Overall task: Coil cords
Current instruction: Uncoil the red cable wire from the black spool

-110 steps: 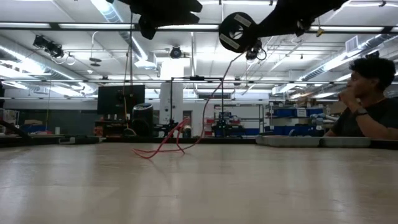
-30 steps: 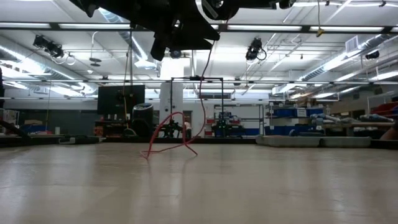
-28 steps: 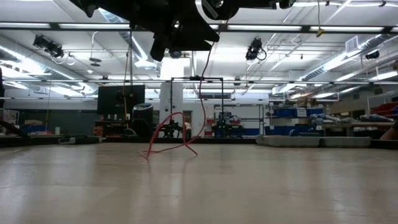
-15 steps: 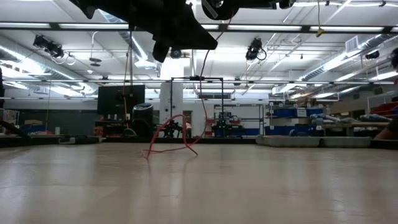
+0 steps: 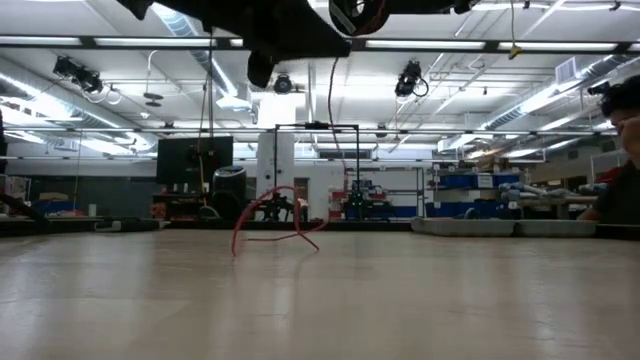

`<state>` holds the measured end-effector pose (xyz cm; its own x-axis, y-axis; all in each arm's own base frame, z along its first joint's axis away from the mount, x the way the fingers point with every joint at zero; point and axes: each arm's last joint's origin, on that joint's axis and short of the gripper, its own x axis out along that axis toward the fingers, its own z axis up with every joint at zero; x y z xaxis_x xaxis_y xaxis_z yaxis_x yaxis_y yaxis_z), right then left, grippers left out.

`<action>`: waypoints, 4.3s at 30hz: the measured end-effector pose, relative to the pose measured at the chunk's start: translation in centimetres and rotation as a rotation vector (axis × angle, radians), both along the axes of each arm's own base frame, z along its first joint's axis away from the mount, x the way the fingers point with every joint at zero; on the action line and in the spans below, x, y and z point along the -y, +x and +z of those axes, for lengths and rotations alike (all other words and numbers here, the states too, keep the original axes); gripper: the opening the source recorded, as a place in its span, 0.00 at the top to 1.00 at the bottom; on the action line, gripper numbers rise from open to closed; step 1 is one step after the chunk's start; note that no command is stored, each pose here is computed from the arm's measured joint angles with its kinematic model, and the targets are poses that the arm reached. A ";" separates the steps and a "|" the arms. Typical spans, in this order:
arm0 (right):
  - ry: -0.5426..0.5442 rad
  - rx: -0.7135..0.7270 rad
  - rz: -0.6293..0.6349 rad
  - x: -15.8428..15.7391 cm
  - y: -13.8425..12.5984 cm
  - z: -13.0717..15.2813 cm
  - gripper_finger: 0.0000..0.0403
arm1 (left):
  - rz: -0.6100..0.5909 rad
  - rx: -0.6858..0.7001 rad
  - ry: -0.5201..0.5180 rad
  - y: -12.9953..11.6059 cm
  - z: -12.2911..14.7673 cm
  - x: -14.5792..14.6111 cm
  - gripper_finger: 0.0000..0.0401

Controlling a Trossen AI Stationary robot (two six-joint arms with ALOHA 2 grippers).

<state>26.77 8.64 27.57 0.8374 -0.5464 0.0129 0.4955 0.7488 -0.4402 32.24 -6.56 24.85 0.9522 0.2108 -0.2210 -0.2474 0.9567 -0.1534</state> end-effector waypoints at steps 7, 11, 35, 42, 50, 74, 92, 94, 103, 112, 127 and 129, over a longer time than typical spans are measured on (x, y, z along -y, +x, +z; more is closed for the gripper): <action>-0.010 -0.024 -0.010 0.1 0.0 -0.2 1.00 | -0.052 0.106 -0.023 -1.4 2.8 0.5 1.00; -0.031 -0.069 -0.041 0.1 -0.1 -0.6 1.00 | -0.070 0.127 0.009 -2.4 4.1 0.6 1.00; -0.009 0.004 -0.025 -1.1 -0.6 0.2 1.00 | -0.106 -0.299 -0.028 -4.6 0.9 0.4 0.82; 0.011 0.038 -0.008 -1.3 -1.6 1.3 1.00 | -0.104 -0.312 0.000 -4.7 0.8 0.3 0.67; 0.067 -0.052 0.154 -1.0 -2.3 0.7 1.00 | -0.104 -0.164 0.152 -3.9 2.4 0.3 0.66; 0.268 -0.147 0.482 2.2 0.5 -1.4 1.00 | -0.096 -0.085 0.251 -3.4 3.3 -0.3 0.66; 0.272 -0.114 0.514 2.7 1.7 -2.0 1.00 | -0.192 -0.085 0.235 -3.4 3.3 -0.1 0.90; 0.273 -0.113 0.514 2.7 1.7 -2.0 1.00 | -0.194 -0.084 0.234 -3.4 3.3 -0.1 0.97; 0.278 -0.106 0.512 2.7 1.7 -1.9 0.97 | -0.188 -0.081 0.235 -3.4 3.3 -0.2 1.00; 0.256 -0.137 0.407 3.0 0.4 -1.2 0.83 | -0.173 -0.115 0.243 -3.5 3.0 -0.2 1.00; 0.396 -0.202 0.212 2.6 -1.6 -1.9 0.87 | 0.093 -0.172 0.387 -3.7 3.1 -1.7 1.00; 0.384 -0.204 0.186 2.3 -1.1 -2.5 0.88 | 0.121 -0.172 0.389 -3.7 3.1 -1.9 1.00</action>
<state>25.70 6.33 25.11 0.8859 -0.3198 -0.3361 0.2695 0.9444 -0.1882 28.58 -4.64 27.98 0.8719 0.4175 -0.2559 -0.3520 0.8976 0.2652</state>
